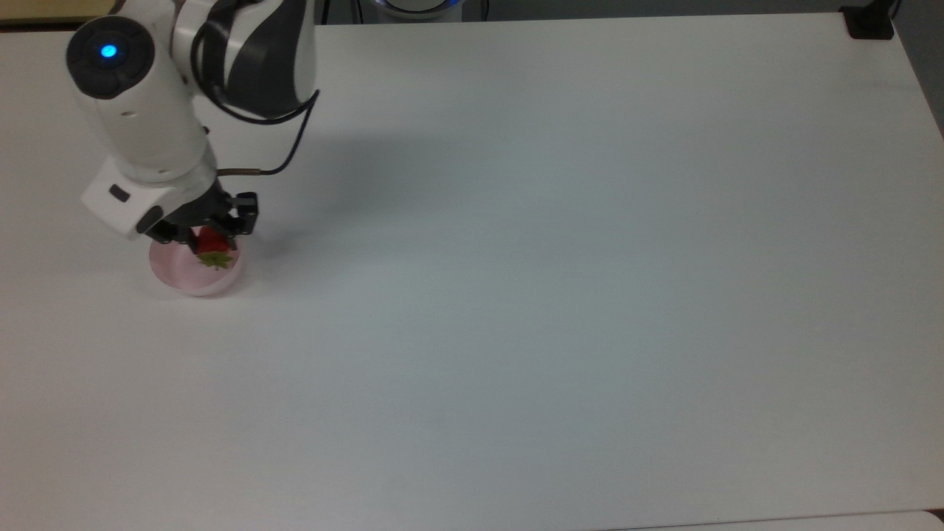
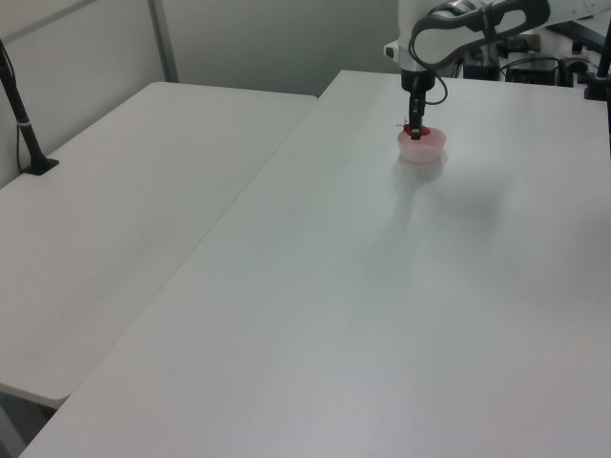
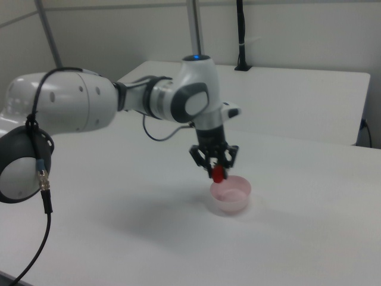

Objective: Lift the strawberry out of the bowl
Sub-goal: 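Carry the strawberry away from the bowl and lower it to the table, then open the gripper to release the strawberry on the table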

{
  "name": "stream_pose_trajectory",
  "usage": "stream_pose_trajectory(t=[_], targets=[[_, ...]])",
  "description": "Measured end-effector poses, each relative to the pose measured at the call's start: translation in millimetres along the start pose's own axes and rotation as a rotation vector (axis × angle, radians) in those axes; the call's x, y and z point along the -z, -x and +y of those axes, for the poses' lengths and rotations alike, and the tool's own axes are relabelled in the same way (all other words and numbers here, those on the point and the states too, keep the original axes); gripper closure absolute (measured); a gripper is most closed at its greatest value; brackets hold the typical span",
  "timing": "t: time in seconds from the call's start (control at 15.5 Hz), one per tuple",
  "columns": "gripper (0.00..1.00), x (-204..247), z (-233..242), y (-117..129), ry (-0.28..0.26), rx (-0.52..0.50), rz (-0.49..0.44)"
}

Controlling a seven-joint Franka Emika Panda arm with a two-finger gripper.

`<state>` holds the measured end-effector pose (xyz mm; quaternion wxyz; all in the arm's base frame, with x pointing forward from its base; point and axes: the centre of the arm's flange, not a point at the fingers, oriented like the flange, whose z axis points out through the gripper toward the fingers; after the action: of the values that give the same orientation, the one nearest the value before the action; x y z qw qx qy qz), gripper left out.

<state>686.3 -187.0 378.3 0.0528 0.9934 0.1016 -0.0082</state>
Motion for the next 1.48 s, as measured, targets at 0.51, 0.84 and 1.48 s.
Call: stream_pose_trajectory(t=[0.51, 0.84, 1.48], targets=[[0.56, 11.1, -8.6, 1.3, -0.008, -0.046, -0.018], [0.56, 1.5, 73.8, 49.3, 0.024, -0.076, -0.055], [0.44, -53.8, 177.4, 130.0, 0.069, -0.115, -0.087]])
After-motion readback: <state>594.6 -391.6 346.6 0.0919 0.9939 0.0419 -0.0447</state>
